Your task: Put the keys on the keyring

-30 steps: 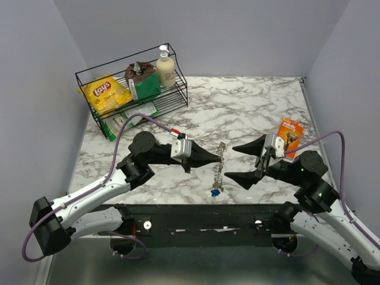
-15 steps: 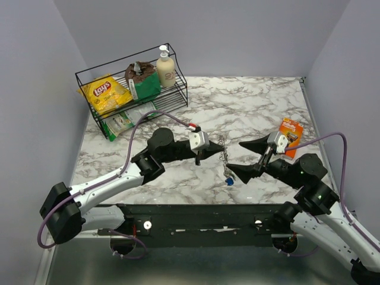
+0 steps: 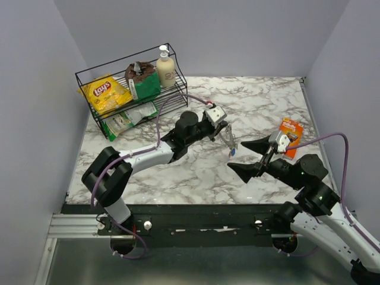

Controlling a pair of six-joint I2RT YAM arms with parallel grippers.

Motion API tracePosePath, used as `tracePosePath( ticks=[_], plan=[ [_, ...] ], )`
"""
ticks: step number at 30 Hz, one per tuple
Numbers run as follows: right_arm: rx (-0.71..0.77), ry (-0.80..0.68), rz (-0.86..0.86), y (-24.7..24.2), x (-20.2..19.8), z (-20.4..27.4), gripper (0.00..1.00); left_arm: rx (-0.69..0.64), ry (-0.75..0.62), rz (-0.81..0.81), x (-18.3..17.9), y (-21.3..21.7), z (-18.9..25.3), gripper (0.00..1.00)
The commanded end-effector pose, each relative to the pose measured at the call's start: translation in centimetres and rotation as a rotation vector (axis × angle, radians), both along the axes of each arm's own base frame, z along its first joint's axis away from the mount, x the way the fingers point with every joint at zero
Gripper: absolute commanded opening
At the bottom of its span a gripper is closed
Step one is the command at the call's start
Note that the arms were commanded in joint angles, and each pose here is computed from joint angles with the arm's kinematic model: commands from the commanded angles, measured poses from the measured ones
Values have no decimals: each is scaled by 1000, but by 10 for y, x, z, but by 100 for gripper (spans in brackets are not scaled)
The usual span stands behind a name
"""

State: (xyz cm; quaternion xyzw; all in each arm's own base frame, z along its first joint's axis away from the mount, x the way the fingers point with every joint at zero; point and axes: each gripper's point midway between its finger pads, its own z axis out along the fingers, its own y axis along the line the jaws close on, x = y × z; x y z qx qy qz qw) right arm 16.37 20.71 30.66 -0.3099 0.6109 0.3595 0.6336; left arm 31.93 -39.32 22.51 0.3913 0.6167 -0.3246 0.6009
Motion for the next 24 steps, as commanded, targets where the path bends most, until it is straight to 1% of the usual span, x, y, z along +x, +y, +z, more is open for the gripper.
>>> tracePosePath(
  ticks=[1,2,4,7,9,10,11,14,17,20,24],
  plan=[
    [-5,24,-16,-3,0,-6,100,-184,-120,106,40,-3,62,0],
    [-6,23,-16,-3,0,-6,100,-185,-127,110,44,-5,64,0],
    [-7,23,-13,-2,0,-6,100,-134,-93,144,57,-9,37,0],
    [-11,33,5,0,-2,-7,100,-80,40,159,62,-13,-8,0],
    [-16,45,25,2,-5,-10,100,-47,147,166,58,-13,-40,0],
    [-19,55,31,3,-6,-13,100,-58,218,170,54,-14,-49,0],
    [-21,62,36,4,-6,-14,100,-25,281,167,48,-12,-67,0],
    [-27,84,55,6,-9,-21,100,-20,393,181,31,-2,-101,0],
    [-27,99,67,7,-12,-25,100,-54,432,214,16,13,-121,0],
    [-25,110,75,8,-13,-28,100,-51,451,244,5,24,-135,0],
    [-28,116,78,8,-14,-30,100,-55,463,251,-7,29,-143,0]
  ],
)
